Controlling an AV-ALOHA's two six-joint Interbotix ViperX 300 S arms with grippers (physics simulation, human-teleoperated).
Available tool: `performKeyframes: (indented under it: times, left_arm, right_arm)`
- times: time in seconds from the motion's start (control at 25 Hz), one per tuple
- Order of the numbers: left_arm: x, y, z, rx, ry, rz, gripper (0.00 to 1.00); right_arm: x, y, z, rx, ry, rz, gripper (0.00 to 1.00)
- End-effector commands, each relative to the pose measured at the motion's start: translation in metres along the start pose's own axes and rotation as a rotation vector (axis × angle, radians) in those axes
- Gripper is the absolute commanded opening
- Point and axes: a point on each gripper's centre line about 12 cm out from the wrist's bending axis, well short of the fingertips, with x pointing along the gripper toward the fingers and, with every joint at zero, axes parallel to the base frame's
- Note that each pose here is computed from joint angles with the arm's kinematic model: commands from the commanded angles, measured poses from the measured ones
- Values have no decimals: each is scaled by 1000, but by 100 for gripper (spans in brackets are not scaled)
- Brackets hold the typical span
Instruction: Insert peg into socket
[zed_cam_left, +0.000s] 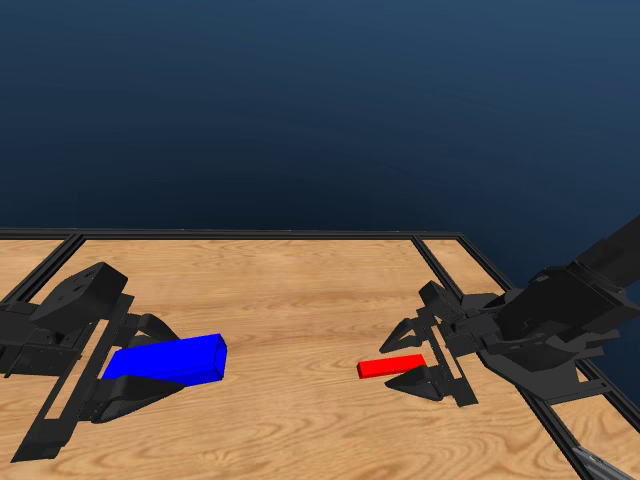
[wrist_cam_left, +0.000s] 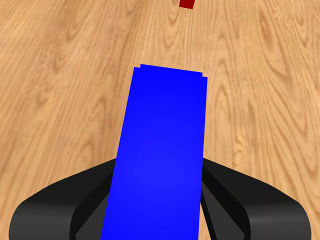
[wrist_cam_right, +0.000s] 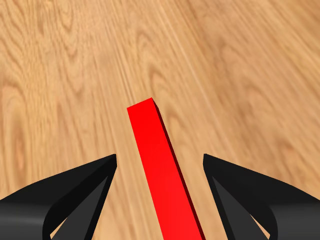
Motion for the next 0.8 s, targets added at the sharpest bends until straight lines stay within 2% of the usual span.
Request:
performKeyframes:
  times: [0.04,0.08,0.12,0.16,0.2,0.24,0.28,0.4,0.44,0.48,0.52,0.56,0.6,0.68,0.72,0.76,0.8]
  left_arm:
    - [-6,-16,20,5,-34,-49,0]
    - [-7,-18,18,-5,-27,-52,0]
    - [-9,-18,19,-19,-33,-55,0]
    - [-10,-19,20,-21,-31,-59,0]
    - [-11,-19,15,-23,-18,-60,0]
    - [-12,-21,16,-33,-14,-63,0]
    - [-12,-21,16,-31,-13,-64,0]
    - [-13,-26,19,-60,-22,-77,0]
    - [-13,-28,19,-77,-21,-84,0]
    - [-14,-31,24,-82,-29,-93,0]
    - [-15,-32,20,-78,-15,-96,0]
    - [-15,-33,20,-80,-15,-98,0]
    - [-16,-36,26,-81,-23,-107,0]
    - [-17,-38,27,-87,-19,-112,0]
    - [-19,-39,27,-81,-20,-119,0]
    - [-19,-37,24,-82,0,-112,0]
    - [-20,-40,25,-58,-8,-122,0]
  right_arm:
    - [3,4,-3,11,4,0,8]
    - [7,1,-14,-2,9,-21,0]
    - [10,6,-14,-42,-8,-6,0]
    - [12,8,-9,-42,-39,-7,0]
    - [12,8,-8,-72,-33,-22,0]
    - [14,11,3,-81,-92,-21,0]
    - [13,12,6,-103,-103,-25,0]
    - [15,26,37,-155,-197,-11,0]
    - [17,33,41,-204,-193,-4,0]
    - [17,43,61,-215,-206,26,0]
    - [17,52,77,-223,-258,37,0]
    - [20,47,68,-253,-216,22,0]
    - [20,60,93,-257,-279,47,0]
    - [27,65,108,-289,-262,55,0]
    - [26,73,126,-279,-311,68,0]
    - [30,78,131,-308,-291,82,0]
    - [34,80,131,-326,-282,86,0]
